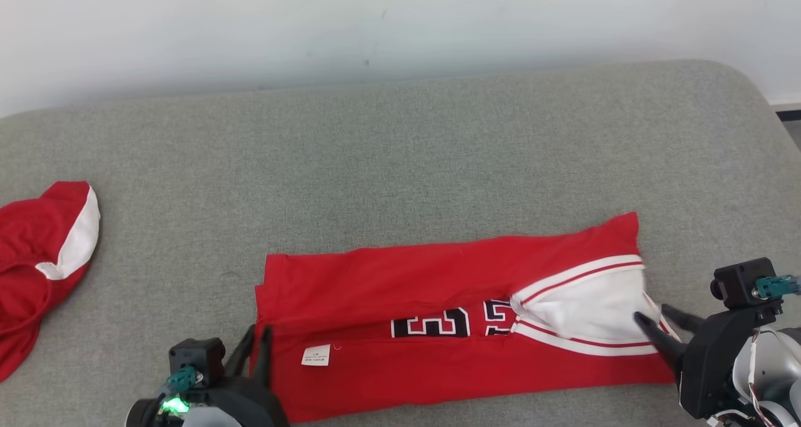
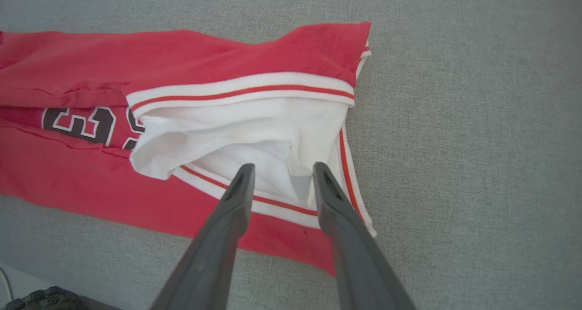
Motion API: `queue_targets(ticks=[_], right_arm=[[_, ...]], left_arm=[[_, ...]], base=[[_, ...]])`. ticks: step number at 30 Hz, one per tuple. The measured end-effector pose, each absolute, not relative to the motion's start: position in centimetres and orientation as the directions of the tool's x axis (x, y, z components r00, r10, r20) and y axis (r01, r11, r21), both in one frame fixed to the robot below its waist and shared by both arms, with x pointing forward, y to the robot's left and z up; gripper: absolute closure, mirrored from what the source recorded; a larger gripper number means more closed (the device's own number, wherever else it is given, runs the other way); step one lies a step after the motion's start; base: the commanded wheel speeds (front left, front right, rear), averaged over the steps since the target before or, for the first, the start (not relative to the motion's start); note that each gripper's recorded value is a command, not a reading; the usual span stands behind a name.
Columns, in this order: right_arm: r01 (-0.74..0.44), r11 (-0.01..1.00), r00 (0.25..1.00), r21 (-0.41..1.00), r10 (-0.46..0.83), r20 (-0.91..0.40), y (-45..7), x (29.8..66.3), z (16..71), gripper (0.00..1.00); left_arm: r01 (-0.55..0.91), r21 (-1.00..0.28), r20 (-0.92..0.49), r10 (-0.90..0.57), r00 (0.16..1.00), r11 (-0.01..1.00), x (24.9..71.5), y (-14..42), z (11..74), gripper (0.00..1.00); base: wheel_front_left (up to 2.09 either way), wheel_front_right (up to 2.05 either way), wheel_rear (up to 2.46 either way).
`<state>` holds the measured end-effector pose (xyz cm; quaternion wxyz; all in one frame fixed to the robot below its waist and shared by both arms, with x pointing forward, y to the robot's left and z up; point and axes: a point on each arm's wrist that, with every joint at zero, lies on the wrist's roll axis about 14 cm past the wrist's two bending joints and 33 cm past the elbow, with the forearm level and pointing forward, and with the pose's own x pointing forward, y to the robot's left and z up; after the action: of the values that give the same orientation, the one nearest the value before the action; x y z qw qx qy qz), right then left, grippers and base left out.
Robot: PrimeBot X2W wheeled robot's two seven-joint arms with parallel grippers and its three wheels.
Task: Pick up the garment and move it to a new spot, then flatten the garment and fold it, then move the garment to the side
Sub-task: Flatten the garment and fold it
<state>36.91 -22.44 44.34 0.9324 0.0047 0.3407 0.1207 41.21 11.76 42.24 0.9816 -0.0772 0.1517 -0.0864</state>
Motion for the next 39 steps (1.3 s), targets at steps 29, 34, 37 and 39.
queue_targets(ticks=[29,34,37,39], right_arm=[[0.04,0.976,0.858,0.214,0.076,-0.508,-25.9,38.3,45.3,0.0],[0.05,0.977,0.833,0.208,0.074,-0.549,-25.7,39.5,44.0,0.0],[0.062,0.979,0.81,0.196,0.066,-0.582,-25.8,40.0,43.0,0.0],[0.071,0.978,0.795,0.197,0.064,-0.603,-25.6,40.3,42.2,0.0]], left_arm=[[0.007,-0.154,0.09,0.007,0.996,0.988,36.6,18.4,51.1,0.0],[-0.042,-0.151,0.069,0.053,0.996,0.988,36.0,20.1,50.3,0.0],[-0.067,-0.153,0.064,0.078,0.995,0.986,35.7,20.9,50.0,0.0],[-0.078,-0.149,0.058,0.087,0.995,0.986,35.5,21.3,49.8,0.0]], base=[[0.0,0.0,0.0],[0.0,0.0,0.0],[0.0,0.0,0.0],[0.0,0.0,0.0]])
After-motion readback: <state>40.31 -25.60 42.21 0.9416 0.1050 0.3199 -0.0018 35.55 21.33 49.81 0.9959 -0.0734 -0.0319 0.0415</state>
